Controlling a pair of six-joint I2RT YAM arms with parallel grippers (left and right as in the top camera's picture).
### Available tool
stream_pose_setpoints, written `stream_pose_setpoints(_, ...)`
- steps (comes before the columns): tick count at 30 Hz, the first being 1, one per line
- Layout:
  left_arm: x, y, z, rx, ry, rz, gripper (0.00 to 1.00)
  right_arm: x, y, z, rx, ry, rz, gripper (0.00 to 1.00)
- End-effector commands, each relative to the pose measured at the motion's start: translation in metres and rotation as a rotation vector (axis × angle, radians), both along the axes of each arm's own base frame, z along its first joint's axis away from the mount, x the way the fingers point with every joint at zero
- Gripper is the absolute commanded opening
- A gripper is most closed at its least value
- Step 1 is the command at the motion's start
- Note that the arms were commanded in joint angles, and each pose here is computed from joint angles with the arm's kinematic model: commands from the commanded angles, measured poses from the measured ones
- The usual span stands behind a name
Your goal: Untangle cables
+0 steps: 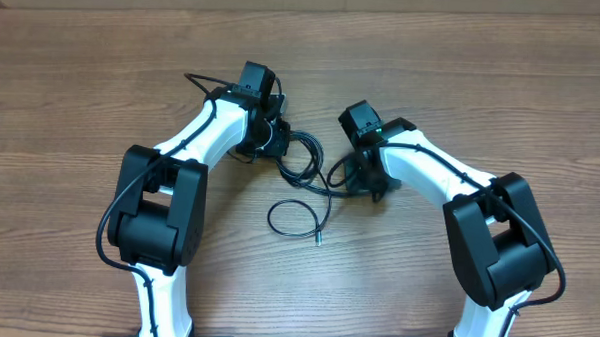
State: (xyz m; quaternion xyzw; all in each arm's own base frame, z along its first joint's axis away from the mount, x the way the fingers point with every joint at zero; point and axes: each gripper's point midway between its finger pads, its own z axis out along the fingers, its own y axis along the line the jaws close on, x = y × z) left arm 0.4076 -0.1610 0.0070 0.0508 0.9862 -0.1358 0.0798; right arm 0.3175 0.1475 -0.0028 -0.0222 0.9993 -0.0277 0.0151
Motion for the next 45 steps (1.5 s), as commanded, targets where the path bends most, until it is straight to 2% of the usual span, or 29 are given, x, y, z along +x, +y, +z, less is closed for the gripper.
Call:
stream_pose_setpoints(1, 0.009, 0.031, 0.004, 0.124, -0.038, 0.084, 0.17, -0.048, -0.033, -0.038, -0.135, 0.196, -0.058, 0.15)
stream_pose_setpoints(5, 0.01, 0.046, 0.003, 0.136, -0.022, 0.129, 0.22, -0.059, -0.038, -0.035, -0.162, 0.23, -0.132, 0.18)
stream_pose_setpoints(7, 0.012, 0.056, 0.003, 0.136, -0.015, 0.157, 0.31, -0.064, -0.032, -0.035, -0.128, 0.258, -0.14, 0.2)
stream_pose_setpoints(10, 0.014, 0.065, 0.003, 0.124, -0.007, 0.19, 0.4, -0.066, -0.023, -0.035, -0.079, 0.278, -0.148, 0.29)
stream_pose_setpoints(12, 0.014, 0.068, 0.003, 0.106, 0.0, 0.199, 0.55, -0.066, -0.023, -0.035, -0.08, 0.278, -0.147, 0.33)
stream_pose_setpoints(14, 0.014, 0.071, 0.003, 0.108, 0.003, 0.206, 0.66, -0.072, -0.026, -0.033, -0.091, 0.302, -0.133, 0.46)
stream_pose_setpoints(17, 0.014, 0.073, 0.003, 0.104, 0.004, 0.211, 0.7, -0.076, -0.03, -0.029, -0.106, 0.329, -0.14, 0.58)
stream_pose_setpoints(19, 0.014, 0.067, 0.004, 0.066, 0.008, 0.195, 0.73, -0.075, -0.032, -0.024, -0.11, 0.338, -0.147, 0.7)
stream_pose_setpoints(20, 0.014, 0.063, 0.005, 0.044, 0.009, 0.183, 0.73, -0.073, -0.032, -0.02, -0.109, 0.341, -0.147, 0.71)
stream_pose_setpoints(22, 0.014, 0.052, 0.007, -0.012, 0.005, 0.126, 0.69, -0.063, -0.031, -0.003, -0.1, 0.348, -0.104, 0.72)
stream_pose_setpoints(24, 0.013, 0.048, 0.009, -0.033, 0.005, 0.104, 0.59, -0.049, -0.026, 0.02, -0.092, 0.341, -0.092, 0.72)
stream_pose_setpoints(26, 0.013, 0.048, 0.009, -0.033, 0.004, 0.104, 0.57, -0.036, -0.02, 0.038, -0.077, 0.313, -0.091, 0.72)
stream_pose_setpoints(27, 0.013, 0.048, 0.009, -0.033, 0.004, 0.104, 0.56, -0.025, -0.012, 0.05, -0.045, 0.287, -0.092, 0.73)
stream_pose_setpoints(28, 0.013, 0.048, 0.009, -0.033, 0.005, 0.104, 0.49, -0.017, 0.0, 0.058, 0.014, 0.271, -0.087, 0.74)
stream_pose_setpoints(29, 0.013, 0.048, 0.009, -0.034, 0.004, 0.104, 0.38, -0.011, 0.02, 0.065, 0.119, 0.264, -0.051, 0.75)
stream_pose_setpoints(32, 0.013, 0.047, 0.009, -0.039, 0.003, 0.103, 0.23, -0.002, 0.068, 0.076, 0.399, 0.257, 0.038, 0.77)
stream_pose_setpoints(34, 0.013, 0.043, 0.01, -0.056, 0.002, 0.085, 0.19, 0.003, 0.077, 0.076, 0.451, 0.241, 0.044, 0.77)
stream_pose_setpoints(38, 0.013, 0.038, 0.012, -0.082, -0.008, 0.052, 0.05, 0.007, 0.079, 0.075, 0.46, 0.225, 0.042, 0.77)
stream_pose_setpoints(40, 0.014, 0.038, 0.012, -0.085, -0.008, 0.051, 0.04, 0.007, 0.08, 0.075, 0.46, 0.222, 0.043, 0.77)
stream_pose_setpoints(43, 0.012, 0.024, 0.018, -0.162, -0.022, -0.03, 0.04, 0.011, 0.081, 0.074, 0.467, 0.208, 0.04, 0.75)
stream_pose_setpoints(45, 0.011, 0.019, 0.02, -0.188, -0.021, -0.041, 0.04, 0.016, 0.084, 0.074, 0.473, 0.195, 0.001, 0.7)
